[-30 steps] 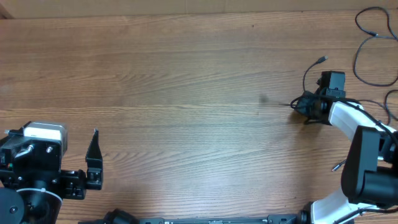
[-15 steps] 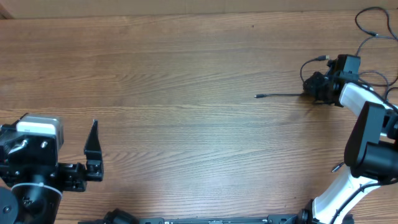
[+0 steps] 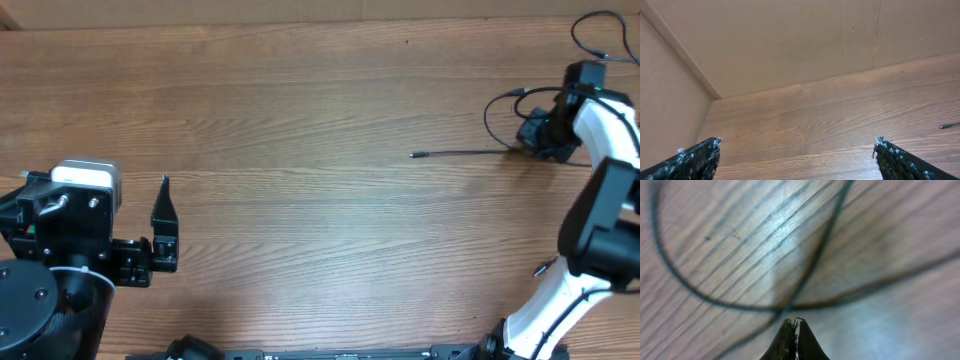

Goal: Untangle cables

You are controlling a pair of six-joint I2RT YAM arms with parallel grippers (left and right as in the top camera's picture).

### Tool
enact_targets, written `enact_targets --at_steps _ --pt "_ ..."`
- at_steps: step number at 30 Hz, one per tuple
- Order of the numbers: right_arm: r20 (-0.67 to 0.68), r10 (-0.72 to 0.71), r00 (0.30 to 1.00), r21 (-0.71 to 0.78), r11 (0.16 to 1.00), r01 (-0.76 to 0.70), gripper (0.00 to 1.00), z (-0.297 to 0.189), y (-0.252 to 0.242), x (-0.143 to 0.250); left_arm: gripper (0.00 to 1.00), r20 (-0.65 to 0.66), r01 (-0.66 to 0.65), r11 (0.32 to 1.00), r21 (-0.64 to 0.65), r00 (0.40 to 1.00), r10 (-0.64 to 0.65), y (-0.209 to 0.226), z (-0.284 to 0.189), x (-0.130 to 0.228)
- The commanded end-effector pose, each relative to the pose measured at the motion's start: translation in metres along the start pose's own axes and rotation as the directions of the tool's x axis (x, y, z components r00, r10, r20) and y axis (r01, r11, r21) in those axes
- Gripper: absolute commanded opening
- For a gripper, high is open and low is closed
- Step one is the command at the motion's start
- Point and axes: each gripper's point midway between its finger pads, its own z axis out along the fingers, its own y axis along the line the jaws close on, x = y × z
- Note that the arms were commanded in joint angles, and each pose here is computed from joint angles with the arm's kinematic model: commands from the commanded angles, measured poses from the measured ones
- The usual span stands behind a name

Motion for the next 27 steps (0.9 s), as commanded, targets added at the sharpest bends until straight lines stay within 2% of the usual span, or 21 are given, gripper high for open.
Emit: enact_targets --at_steps 1,10,15,21,25,27 --pt "0.170 -0.007 0.985 -0.028 1.000 0.012 0.04 -0.081 0.007 -0.022 1.00 0.001 -0.016 1.000 -0.018 1.000 0.016 0.003 0.000 0.000" --pt "0.256 -0.035 0.966 -0.072 0.996 0.055 0.04 -0.193 0.009 0.026 1.00 -0.012 -0.026 0.999 -0.018 1.000 0.026 0.005 -0.003 0.005" --pt "0.366 -0.054 0.929 -0.142 0.983 0.113 0.04 -0.262 0.014 0.064 1.00 0.052 0.008 1.000 -0.010 0.999 -0.007 0.015 -0.027 0.006" --pt "0.578 -0.057 0.814 -0.274 0.926 0.259 0.05 -0.362 0.009 0.142 1.00 0.200 0.041 0.987 0.155 0.977 -0.072 0.015 -0.087 0.016" --pt "0.699 -0.014 0.715 -0.343 0.871 0.352 0.12 -0.409 -0.010 0.197 1.00 0.297 -0.034 0.967 0.252 0.954 -0.044 0.010 -0.123 0.027" --pt "0.747 0.018 0.664 -0.354 0.856 0.376 0.22 -0.424 -0.023 0.220 1.00 0.338 -0.040 0.960 0.276 0.939 -0.058 0.012 -0.138 0.033"
